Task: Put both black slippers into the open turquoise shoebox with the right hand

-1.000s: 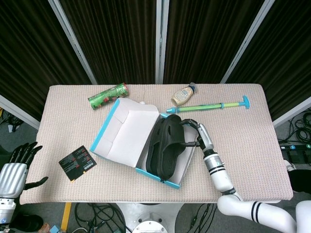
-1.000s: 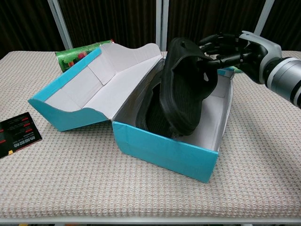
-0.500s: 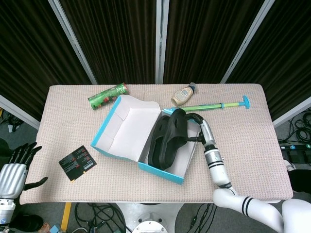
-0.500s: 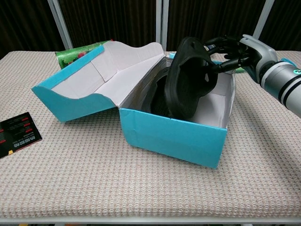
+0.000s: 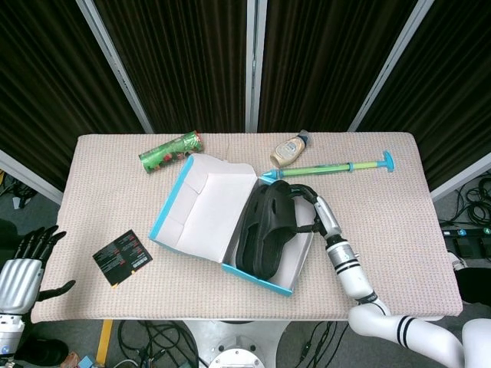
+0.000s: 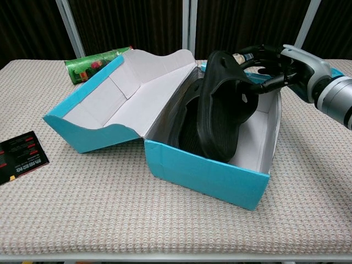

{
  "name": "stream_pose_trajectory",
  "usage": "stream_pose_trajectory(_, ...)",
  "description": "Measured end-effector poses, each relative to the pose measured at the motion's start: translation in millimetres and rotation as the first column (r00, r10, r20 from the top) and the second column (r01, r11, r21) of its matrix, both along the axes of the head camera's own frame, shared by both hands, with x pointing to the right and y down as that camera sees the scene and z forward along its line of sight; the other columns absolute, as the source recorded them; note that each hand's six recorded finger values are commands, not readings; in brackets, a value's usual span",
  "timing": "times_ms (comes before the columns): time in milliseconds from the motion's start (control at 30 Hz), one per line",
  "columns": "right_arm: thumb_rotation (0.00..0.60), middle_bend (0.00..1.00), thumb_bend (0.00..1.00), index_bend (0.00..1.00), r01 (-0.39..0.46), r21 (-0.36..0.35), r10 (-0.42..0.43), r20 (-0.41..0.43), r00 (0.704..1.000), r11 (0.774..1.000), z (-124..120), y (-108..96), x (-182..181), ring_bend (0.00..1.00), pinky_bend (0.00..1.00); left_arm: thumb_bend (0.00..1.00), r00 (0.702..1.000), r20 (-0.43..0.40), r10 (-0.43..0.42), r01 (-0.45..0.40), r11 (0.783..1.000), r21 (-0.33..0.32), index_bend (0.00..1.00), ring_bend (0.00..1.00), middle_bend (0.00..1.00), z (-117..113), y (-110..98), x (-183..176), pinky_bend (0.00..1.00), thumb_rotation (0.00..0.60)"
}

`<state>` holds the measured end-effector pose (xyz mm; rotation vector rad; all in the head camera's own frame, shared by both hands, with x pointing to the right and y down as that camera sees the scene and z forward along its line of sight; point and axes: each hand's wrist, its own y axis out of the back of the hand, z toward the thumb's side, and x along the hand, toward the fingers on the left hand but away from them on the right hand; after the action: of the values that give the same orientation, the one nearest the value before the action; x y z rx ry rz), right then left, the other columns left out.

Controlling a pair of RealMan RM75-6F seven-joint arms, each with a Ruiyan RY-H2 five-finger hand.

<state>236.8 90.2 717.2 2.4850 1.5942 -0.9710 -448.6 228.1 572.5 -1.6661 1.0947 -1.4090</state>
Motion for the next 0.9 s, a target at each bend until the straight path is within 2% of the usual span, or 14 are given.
stream_pose_trajectory(67, 0.600, 0.11, 0.00, 0.01, 0.031, -0.001, -0.031, -0.026, 0.999, 1.000, 0.1, 2.5, 3.5, 0.00, 0.00, 0.06, 1.000, 0.000, -0.001, 0.001, 1.000, -0.002, 0.14, 0.02, 0.06, 0.2, 0.4, -0.3, 0.09, 0.600)
stream_pose_trajectory(133, 0.600, 0.02, 0.00, 0.00, 0.058, 0.000, -0.058, -0.049, 0.997, 0.998, -0.8, 3.8, 7.1, 0.00, 0.00, 0.06, 1.000, 0.000, -0.002, 0.002, 1.000, -0.001, 0.14, 0.02, 0.06, 0.2, 0.6, -0.5, 0.09, 0.600)
stream_pose_trajectory(333, 0.600, 0.00, 0.00, 0.00, 0.117, 0.014, -0.115, -0.094, 0.989, 0.993, -10.4, 5.7, 17.3, 0.00, 0.00, 0.06, 1.000, 0.000, -0.002, 0.002, 1.000, 0.001, 0.14, 0.02, 0.06, 0.1, 0.4, -0.9, 0.09, 0.600)
stream_pose_trajectory(433, 0.600, 0.00, 0.00, 0.00, 0.137, 0.065, -0.129, -0.115, 0.985, 0.988, -21.6, 1.2, 20.2, 0.00, 0.00, 0.06, 1.000, -0.002, -0.002, 0.002, 1.000, 0.003, 0.14, 0.02, 0.06, -0.1, 0.2, -1.1, 0.09, 0.600)
stream_pose_trajectory(500, 0.600, 0.00, 0.01, 0.00, 0.172, 0.120, -0.154, -0.142, 0.978, 0.978, -34.9, -5.5, 20.8, 0.00, 0.00, 0.06, 1.000, -0.002, 0.001, -0.001, 1.000, 0.002, 0.14, 0.02, 0.06, 0.1, 0.1, -1.1, 0.09, 0.600)
stream_pose_trajectory(533, 0.600, 0.00, 0.03, 0.00, 0.192, 0.141, -0.170, -0.158, 0.973, 0.971, -40.8, -8.9, 20.2, 0.00, 0.00, 0.06, 1.000, -0.003, 0.002, -0.002, 1.000, 0.003, 0.14, 0.02, 0.06, 0.1, 0.0, -0.9, 0.09, 0.600)
stream_pose_trajectory(633, 0.590, 0.06, 0.21, 0.00, 0.271, 0.188, -0.231, -0.211, 0.950, 0.944, -59.9, -20.2, 14.5, 0.00, 0.00, 0.06, 1.000, -0.005, 0.005, -0.005, 1.000, 0.007, 0.14, 0.02, 0.06, -0.2, -0.4, 0.0, 0.09, 0.600)
stream_pose_trajectory(700, 0.547, 0.13, 0.29, 0.02, 0.337, 0.206, -0.283, -0.251, 0.926, 0.919, -71.6, -27.8, 6.6, 0.00, 0.00, 0.06, 1.000, -0.006, 0.005, -0.005, 1.000, 0.009, 0.14, 0.02, 0.06, -0.7, -0.2, -0.1, 0.09, 0.600)
stream_pose_trajectory(833, 0.480, 0.21, 0.31, 0.13, 0.459, 0.204, -0.378, -0.337, 0.862, 0.865, -78.3, -35.3, -12.2, 0.00, 0.00, 0.06, 1.000, -0.006, 0.001, -0.001, 1.000, 0.009, 0.14, 0.02, 0.06, -1.5, 0.7, -1.7, 0.09, 0.600)
stream_pose_trajectory(900, 0.463, 0.23, 0.32, 0.16, 0.526, 0.185, -0.433, -0.381, 0.817, 0.830, -76.8, -37.2, -25.5, 0.00, 0.00, 0.06, 1.000, -0.005, 0.000, 0.000, 1.000, 0.010, 0.14, 0.02, 0.06, -1.7, 1.0, -2.7, 0.09, 0.600)
